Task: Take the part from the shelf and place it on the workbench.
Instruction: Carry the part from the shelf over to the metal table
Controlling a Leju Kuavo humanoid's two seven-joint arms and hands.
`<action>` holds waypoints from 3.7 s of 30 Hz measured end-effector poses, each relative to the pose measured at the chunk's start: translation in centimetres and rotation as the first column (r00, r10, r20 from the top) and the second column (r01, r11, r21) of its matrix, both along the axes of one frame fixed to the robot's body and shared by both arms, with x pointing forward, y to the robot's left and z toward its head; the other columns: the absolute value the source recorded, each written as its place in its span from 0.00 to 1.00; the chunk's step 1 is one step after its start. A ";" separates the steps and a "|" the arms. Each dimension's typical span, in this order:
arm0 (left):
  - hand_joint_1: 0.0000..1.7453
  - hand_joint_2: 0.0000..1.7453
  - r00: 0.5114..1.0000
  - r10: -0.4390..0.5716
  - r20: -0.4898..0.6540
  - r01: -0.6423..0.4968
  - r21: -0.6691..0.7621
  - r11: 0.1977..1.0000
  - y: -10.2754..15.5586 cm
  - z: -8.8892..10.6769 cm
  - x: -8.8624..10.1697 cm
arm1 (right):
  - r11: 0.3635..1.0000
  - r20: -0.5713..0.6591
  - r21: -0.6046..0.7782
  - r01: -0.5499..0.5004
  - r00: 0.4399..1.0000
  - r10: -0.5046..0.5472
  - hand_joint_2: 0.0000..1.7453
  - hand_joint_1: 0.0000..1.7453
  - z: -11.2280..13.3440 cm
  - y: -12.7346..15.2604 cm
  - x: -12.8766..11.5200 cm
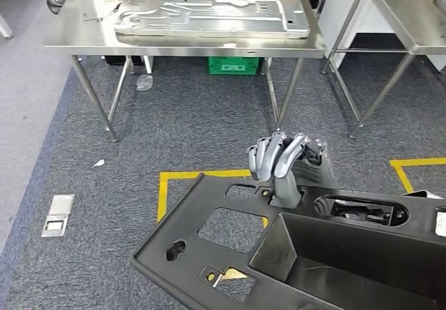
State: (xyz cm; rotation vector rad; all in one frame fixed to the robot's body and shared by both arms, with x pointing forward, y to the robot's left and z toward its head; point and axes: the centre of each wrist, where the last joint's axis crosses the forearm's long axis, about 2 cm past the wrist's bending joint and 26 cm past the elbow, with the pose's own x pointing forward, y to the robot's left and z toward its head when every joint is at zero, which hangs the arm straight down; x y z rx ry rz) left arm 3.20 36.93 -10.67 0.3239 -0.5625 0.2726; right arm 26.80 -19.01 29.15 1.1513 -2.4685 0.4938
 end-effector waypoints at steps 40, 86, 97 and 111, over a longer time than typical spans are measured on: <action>0.00 1.00 1.000 0.018 0.009 -0.018 -0.002 1.000 0.6 0.0 -0.9 | 0.999 -0.041 0.040 0.033 0.999 -0.031 1.00 1.00 -0.7 -1.3 0.0; 0.00 1.00 0.999 0.017 0.027 -0.017 -0.001 1.000 0.7 0.1 0.0 | 0.997 -0.038 0.043 0.063 0.997 -0.061 1.00 1.00 0.7 -1.1 0.9; 0.00 1.00 1.000 0.017 0.026 -0.017 -0.001 1.000 0.7 0.1 -0.1 | 0.997 -0.032 0.045 0.066 0.997 -0.064 1.00 1.00 0.9 -1.2 0.9; 0.00 1.00 0.999 0.016 0.030 -0.016 -0.006 1.000 0.4 0.1 0.1 | 0.996 -0.030 0.049 0.069 0.997 -0.067 1.00 1.00 0.8 -1.4 0.8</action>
